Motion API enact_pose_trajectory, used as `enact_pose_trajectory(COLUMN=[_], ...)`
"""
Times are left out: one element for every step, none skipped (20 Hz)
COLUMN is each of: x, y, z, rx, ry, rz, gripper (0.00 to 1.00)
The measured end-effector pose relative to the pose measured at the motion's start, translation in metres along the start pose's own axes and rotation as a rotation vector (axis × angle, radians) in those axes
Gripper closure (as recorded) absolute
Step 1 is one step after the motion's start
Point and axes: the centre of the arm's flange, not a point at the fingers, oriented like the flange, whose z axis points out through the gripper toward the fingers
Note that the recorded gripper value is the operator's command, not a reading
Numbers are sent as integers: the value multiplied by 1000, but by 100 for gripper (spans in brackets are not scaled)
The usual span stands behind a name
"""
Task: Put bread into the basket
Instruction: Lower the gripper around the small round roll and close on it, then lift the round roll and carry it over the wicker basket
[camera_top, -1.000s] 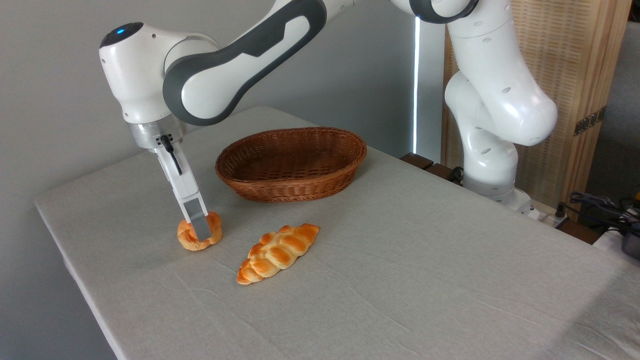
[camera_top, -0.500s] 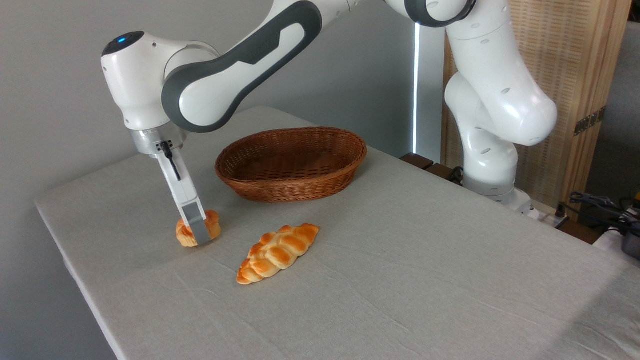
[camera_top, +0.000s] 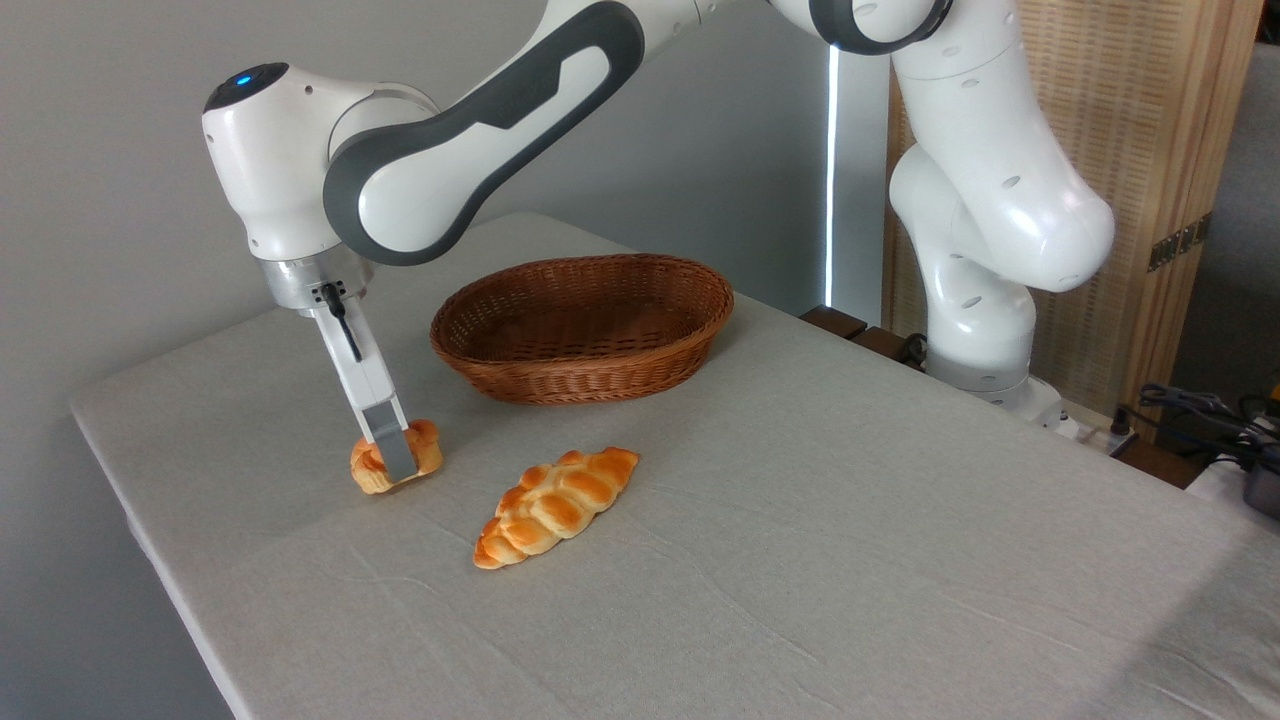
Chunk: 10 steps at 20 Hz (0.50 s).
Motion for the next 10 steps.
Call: enact_pose_trajectory(x=[0,0,0,0,0,0,0,-1,-1,-1], y=[0,0,0,0,-1,-1,-1,-1,-1,-2], z=[0,0,0,0,-1,-1,-1,-1,-1,-2], rx=[0,0,0,0,1,1,1,2,2,2], ry=[0,0,0,1,1,2,2,2,2,3], rz=[0,0,0,-1,-1,-2,-2,-2,-2,-3], gripper=[80,80,80,80,80,80,80,80,80,80])
